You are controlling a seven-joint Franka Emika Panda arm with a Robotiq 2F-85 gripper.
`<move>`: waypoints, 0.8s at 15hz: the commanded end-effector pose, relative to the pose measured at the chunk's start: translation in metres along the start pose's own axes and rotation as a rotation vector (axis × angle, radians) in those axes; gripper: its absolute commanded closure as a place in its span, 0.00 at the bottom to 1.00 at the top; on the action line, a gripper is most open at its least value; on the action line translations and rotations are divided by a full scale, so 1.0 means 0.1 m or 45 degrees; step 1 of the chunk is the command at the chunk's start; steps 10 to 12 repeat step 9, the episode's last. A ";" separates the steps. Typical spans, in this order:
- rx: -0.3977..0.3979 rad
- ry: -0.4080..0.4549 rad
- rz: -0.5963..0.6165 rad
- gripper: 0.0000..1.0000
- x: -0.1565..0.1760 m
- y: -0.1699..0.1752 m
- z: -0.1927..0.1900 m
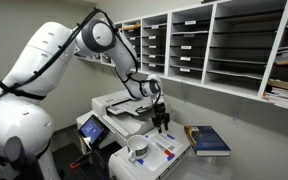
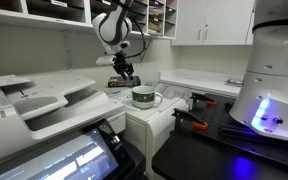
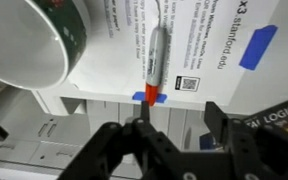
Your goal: Remove the marker from the white/green mug
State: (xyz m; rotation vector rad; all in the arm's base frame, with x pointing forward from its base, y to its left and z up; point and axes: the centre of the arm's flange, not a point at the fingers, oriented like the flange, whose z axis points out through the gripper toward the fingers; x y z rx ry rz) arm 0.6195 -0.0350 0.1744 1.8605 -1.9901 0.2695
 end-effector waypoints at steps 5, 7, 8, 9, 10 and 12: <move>0.133 -0.105 -0.246 0.00 0.09 0.88 -0.97; 0.142 -0.116 -0.266 0.00 0.17 1.12 -1.18; 0.144 -0.101 -0.260 0.00 0.22 1.24 -1.30; 0.171 -0.080 -0.254 0.00 0.27 1.35 -1.40; 0.171 -0.080 -0.254 0.00 0.27 1.35 -1.40; 0.171 -0.080 -0.254 0.00 0.27 1.35 -1.40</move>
